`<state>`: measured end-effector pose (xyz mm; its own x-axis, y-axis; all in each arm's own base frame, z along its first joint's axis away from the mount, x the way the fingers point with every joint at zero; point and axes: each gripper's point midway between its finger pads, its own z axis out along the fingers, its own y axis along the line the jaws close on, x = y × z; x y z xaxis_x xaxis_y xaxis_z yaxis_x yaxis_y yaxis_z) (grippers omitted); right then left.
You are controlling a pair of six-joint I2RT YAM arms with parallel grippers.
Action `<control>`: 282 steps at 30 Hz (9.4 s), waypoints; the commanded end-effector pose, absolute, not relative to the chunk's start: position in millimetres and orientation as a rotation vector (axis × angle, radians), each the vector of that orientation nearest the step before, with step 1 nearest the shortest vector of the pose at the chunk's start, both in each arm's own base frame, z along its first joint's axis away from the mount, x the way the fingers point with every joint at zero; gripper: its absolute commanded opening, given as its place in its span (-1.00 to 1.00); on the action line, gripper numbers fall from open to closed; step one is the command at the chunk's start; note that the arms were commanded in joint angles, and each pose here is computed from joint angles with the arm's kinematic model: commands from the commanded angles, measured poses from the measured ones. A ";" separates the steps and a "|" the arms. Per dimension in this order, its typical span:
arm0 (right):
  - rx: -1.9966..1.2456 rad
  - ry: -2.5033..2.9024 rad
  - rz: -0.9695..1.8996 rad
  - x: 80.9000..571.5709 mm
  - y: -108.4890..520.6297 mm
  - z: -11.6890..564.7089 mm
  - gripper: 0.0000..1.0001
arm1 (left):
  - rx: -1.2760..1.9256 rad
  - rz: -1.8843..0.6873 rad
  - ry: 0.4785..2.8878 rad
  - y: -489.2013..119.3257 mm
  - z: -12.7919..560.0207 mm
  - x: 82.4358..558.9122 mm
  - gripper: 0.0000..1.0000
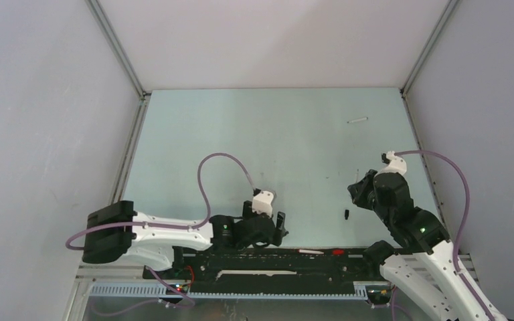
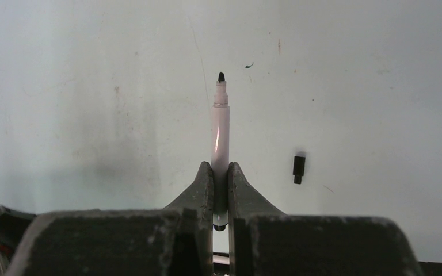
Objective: Insert the pens into the pen caps
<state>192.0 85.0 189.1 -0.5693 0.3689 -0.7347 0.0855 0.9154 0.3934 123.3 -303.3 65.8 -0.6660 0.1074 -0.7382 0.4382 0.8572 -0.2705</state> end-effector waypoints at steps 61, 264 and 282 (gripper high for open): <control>0.402 2.156 0.333 196.6 76.0 190.2 -1.00 | 0.299 -0.663 2.466 -334.8 24.9 111.1 0.74; -0.754 1.371 1.194 86.8 403.1 326.1 -1.00 | -0.131 -1.557 0.990 -183.6 357.4 112.6 -1.00; -0.752 1.362 1.191 84.8 400.5 329.5 -1.00 | -0.143 -1.534 0.987 -179.8 361.1 115.2 -1.00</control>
